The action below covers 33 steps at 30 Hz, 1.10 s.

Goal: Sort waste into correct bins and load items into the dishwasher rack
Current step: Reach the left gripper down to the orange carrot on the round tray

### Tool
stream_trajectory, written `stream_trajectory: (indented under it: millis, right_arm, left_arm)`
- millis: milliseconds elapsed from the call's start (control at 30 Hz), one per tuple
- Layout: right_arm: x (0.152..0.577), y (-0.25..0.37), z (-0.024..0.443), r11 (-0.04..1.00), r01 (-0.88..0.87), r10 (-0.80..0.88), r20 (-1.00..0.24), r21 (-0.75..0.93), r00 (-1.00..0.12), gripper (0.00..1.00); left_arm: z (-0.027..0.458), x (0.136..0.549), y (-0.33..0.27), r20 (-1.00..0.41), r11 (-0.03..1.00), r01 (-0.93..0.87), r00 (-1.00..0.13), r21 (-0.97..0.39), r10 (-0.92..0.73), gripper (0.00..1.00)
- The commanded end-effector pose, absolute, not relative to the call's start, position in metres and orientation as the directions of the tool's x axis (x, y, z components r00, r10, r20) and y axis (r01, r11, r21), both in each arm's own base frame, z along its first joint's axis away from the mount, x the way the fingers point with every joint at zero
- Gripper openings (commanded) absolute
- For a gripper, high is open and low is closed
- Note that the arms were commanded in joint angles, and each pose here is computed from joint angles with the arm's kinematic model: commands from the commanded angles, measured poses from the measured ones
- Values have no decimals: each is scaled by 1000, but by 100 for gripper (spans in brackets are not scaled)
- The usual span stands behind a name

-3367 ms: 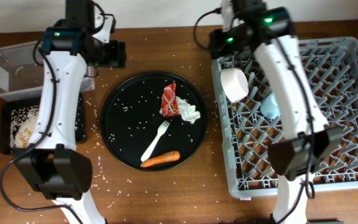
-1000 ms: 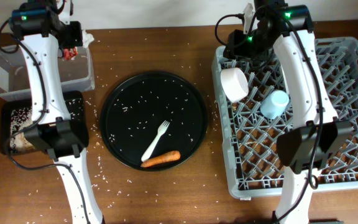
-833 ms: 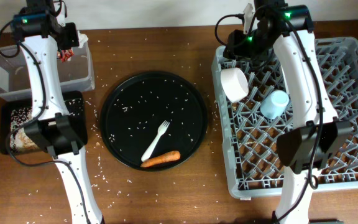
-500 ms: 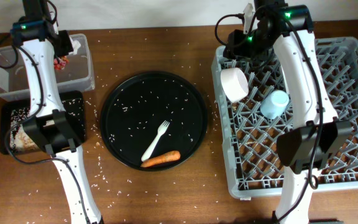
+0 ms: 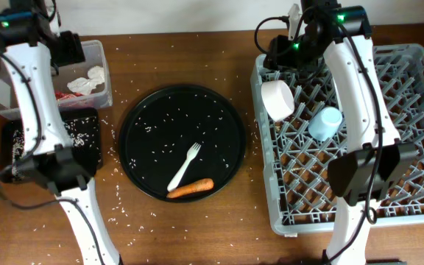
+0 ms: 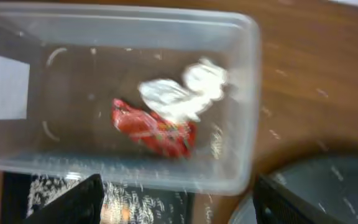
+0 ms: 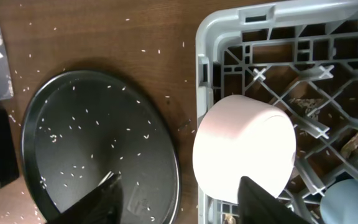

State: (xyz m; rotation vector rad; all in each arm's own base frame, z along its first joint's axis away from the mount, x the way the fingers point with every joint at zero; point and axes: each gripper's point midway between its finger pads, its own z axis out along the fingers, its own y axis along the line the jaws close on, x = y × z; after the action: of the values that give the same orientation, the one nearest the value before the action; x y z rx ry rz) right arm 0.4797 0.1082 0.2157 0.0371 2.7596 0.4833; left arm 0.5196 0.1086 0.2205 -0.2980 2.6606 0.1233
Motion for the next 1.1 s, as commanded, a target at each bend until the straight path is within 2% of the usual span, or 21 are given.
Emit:
stream_trajectory:
  millis: [0,100,200,267,300,367,467,567,767,867,967,1033,1067]
  right_arm:
    - [471,102,267,944,-111,43,-451,309,-892,68]
    - [459,100,286,944,-149,12,-486,293,-874,80]
    - [438,93,285,951,-155,-23,-440,266,-898,82]
    - [430,87,280,958,-131,-19,-400,257,-916,82]
    - [428,87,279,958,-130,-20,-392,257,-920,82]
    - [430,87,280,957,-132,-19,-401,256,-916,82]
    - [430,87,279,957,-153,-40,-406,248,-913,83]
    - [430,87,279,956,-173,-62,-411,238,-910,83]
    - [429,95,279,949,-188,-72,-409,252,-910,83]
    - [425,128,277,931,-231,-103,-403,282,-909,80]
    - [418,179,259,927,-255,-146,-362,276,-921,78]
    - [415,188,246,945,-224,-139,-327,238,-935,78]
    - [413,186,242,950,-220,-144,-314,223,-938,78]
  left_arm:
    - [252,493,29,-430,998,49,-902,-41,27,75]
    - [250,482,-18,-393,990,138,-912,-38,112,74]
    - [280,459,-70,-434,968,249,-875,-28,212,74]
    - [280,433,-92,-388,954,297,-884,-37,260,74]
    - [271,421,-99,-341,952,301,-901,-49,267,73]
    - [223,384,-124,-146,946,318,-941,-66,307,67]
    - [177,365,-141,-20,931,365,-931,6,365,67]
    - [139,372,-164,-44,910,414,-909,24,414,67]
    - [87,369,-159,-12,893,449,-893,24,449,67]
    - [99,381,-142,-60,934,358,-932,22,359,66]
    - [140,391,-110,-166,973,227,-961,-30,219,66]
    - [151,387,-115,-193,945,314,-937,-95,292,66]
    - [148,373,-124,-163,902,412,-906,-126,391,66]
